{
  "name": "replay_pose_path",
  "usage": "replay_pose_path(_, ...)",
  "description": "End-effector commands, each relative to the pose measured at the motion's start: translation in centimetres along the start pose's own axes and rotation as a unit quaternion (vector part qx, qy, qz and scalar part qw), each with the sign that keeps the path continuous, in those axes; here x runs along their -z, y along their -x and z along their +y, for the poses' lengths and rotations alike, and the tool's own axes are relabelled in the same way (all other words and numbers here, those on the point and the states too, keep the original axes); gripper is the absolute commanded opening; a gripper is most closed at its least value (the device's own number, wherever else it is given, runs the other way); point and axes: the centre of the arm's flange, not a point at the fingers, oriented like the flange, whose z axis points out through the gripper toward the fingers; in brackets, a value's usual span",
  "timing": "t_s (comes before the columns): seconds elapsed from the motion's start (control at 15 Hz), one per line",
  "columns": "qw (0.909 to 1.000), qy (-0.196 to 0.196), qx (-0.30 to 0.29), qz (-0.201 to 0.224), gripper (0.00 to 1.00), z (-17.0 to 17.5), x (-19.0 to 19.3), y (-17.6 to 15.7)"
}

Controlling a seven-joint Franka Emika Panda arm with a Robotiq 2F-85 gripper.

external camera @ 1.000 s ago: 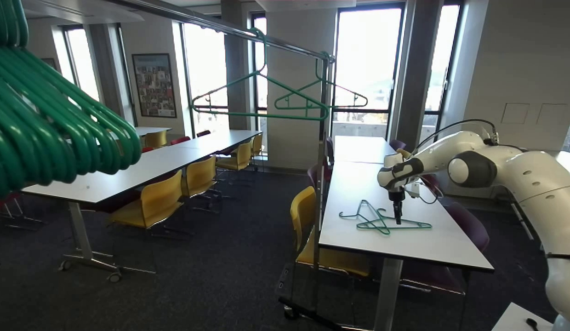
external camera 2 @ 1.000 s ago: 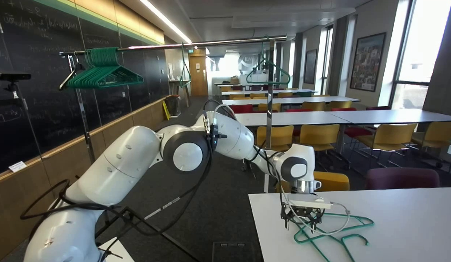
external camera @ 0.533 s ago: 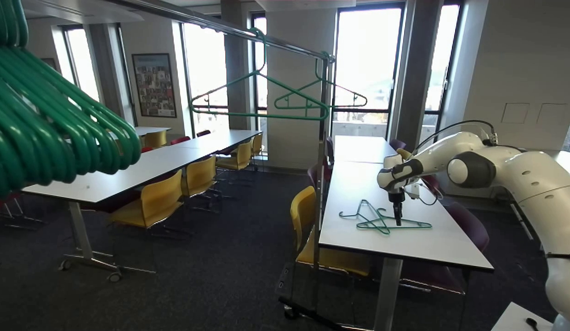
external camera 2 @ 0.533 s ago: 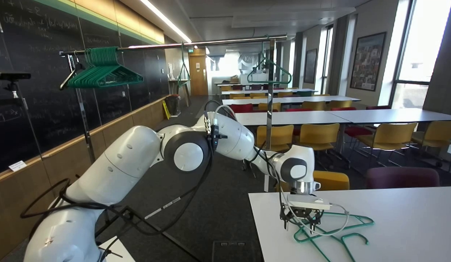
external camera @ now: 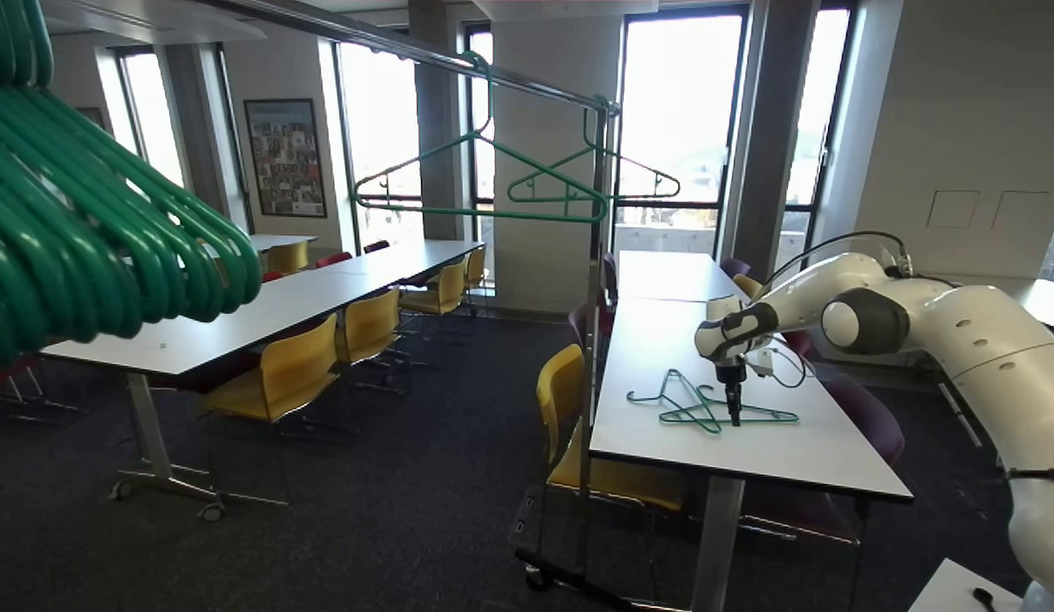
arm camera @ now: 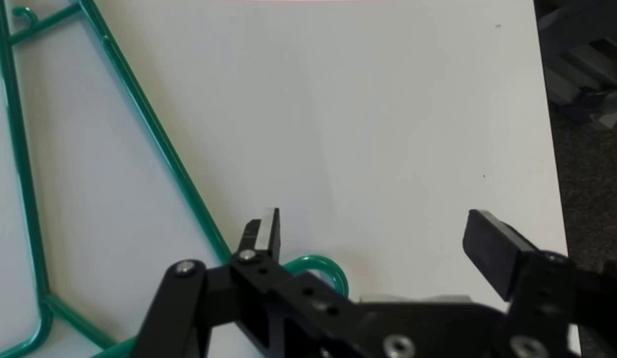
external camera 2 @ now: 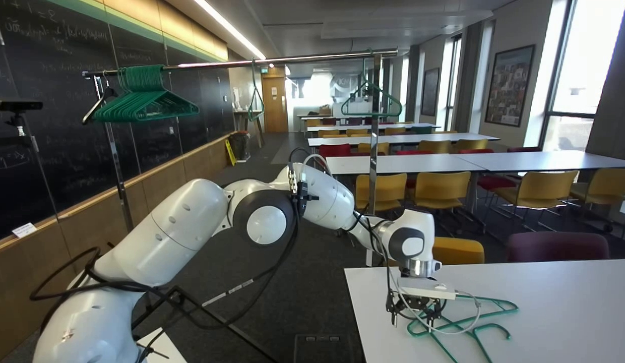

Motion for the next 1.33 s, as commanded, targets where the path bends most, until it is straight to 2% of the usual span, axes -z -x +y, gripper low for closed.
replay_pose_path(0.0, 0.9990, 0.003, 0.039, 0.024, 1.00, 1.4, -0.5, -1.1)
replay_pose_path(0.4, 0.9934, 0.032, 0.102, 0.043, 1.00, 1.6, -1.8, -2.7)
replay_pose_path(1.27, 0.9860, 0.010, 0.155, 0.060, 1.00, 1.4, -3.4, -4.3)
